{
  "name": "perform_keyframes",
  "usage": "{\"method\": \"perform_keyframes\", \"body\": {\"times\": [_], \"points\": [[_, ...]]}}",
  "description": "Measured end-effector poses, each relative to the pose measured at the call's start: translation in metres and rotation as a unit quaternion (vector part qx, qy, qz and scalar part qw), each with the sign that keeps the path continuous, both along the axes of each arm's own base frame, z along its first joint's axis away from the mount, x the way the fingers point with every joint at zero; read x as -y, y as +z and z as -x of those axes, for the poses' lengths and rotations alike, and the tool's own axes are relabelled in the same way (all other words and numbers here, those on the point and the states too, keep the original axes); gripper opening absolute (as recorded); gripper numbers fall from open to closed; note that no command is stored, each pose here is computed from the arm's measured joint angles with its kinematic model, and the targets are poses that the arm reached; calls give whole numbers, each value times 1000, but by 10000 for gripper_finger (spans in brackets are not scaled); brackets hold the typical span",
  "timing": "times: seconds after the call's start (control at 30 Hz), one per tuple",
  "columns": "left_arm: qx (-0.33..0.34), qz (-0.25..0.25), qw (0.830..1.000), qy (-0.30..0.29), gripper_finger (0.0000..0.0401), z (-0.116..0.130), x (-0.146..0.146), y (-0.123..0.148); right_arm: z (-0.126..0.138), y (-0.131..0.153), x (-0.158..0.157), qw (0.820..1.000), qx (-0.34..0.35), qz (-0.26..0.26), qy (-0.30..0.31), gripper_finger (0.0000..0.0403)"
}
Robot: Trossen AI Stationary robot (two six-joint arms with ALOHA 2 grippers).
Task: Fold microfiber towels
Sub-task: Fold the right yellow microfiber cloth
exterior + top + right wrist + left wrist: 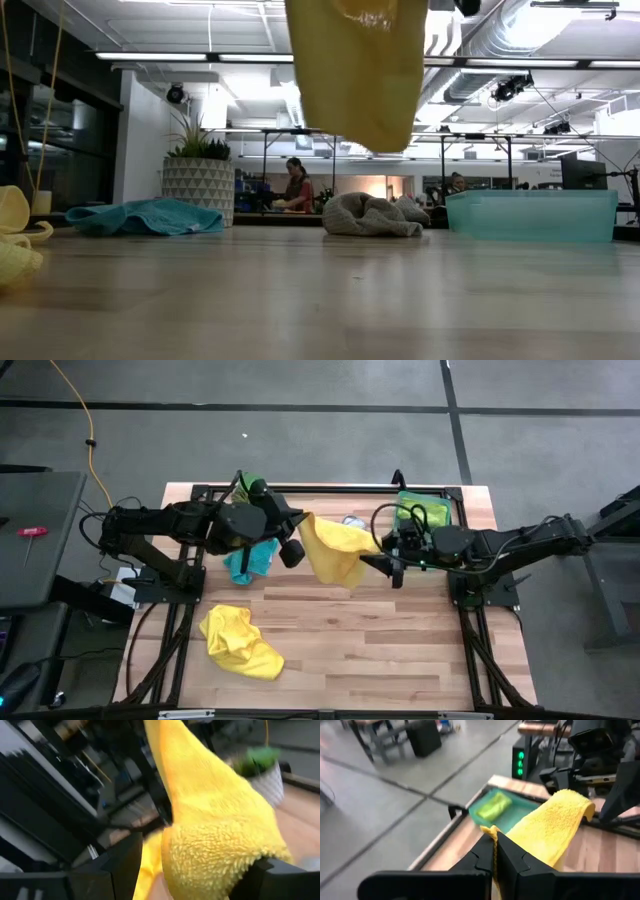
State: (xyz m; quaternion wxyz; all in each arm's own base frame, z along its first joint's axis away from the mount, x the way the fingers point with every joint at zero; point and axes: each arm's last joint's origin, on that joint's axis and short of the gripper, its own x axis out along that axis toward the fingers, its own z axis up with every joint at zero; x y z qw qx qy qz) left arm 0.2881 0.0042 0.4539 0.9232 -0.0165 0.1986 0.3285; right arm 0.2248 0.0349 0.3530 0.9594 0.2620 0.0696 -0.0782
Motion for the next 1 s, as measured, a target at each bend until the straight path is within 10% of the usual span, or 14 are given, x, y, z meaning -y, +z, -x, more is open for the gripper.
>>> {"method": "perform_keyframes", "body": {"times": [0.47, 1.0], "points": [[-88, 115, 989, -36, 0, -23, 21, -42, 8, -36, 3, 983, -175, -4, -46, 226], [-229, 125, 965, -22, 0, -92, 44, -137, -1, -96, 1, 908, -402, -32, -114, 226]]}}
